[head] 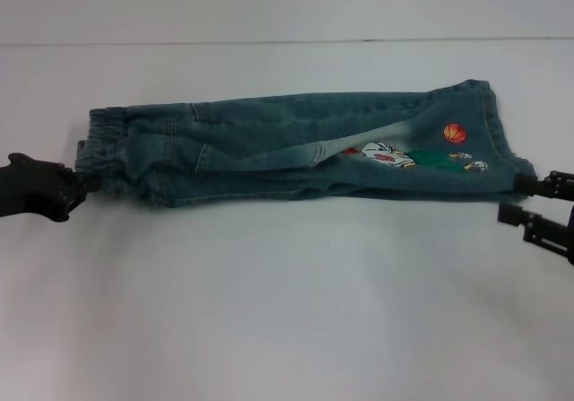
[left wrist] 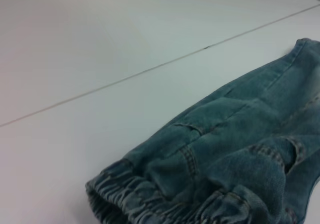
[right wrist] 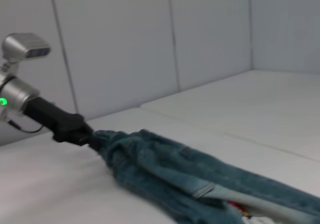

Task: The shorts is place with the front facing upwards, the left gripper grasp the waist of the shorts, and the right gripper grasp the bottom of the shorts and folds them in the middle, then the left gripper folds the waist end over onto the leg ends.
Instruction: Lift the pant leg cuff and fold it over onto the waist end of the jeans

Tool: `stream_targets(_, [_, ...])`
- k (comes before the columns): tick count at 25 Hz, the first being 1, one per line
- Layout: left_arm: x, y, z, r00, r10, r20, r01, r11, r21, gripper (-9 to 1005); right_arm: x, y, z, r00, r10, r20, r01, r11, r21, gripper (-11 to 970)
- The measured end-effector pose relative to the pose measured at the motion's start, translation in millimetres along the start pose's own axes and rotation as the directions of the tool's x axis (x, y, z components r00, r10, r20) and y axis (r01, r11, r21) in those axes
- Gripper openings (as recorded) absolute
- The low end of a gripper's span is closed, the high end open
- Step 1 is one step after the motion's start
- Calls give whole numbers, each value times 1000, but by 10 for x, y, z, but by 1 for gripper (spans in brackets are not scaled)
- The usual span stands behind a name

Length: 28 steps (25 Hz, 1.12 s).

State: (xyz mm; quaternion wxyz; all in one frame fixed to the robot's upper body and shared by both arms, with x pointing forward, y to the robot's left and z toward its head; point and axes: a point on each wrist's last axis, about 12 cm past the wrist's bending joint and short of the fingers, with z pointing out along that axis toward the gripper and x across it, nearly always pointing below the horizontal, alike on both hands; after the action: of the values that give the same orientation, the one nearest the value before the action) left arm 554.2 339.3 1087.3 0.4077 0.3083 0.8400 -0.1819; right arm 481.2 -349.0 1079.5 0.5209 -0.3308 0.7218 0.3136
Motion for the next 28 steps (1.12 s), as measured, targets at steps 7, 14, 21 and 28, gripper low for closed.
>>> stream_targets(7, [-230, -8, -55, 999, -33, 19, 32, 998, 52, 52, -61, -107, 35, 999, -11, 38, 8, 998, 68, 452])
stream_targets(14, [-645, -71, -99, 998, -19, 59, 13, 994, 111, 52, 3, -217, 409, 993, -43, 110, 24, 985, 170, 162])
stream_targets(21, [-1091, -143, 2, 995, -46, 89, 30, 985, 172, 51, 94, -161, 815, 989, -79, 127, 53, 979, 195, -1])
stream_targets(28, [-1587, -299, 156, 992, -51, 115, 21, 969, 246, 51, 175, -7, 1319, 989, -114, 90, 94, 975, 203, -1])
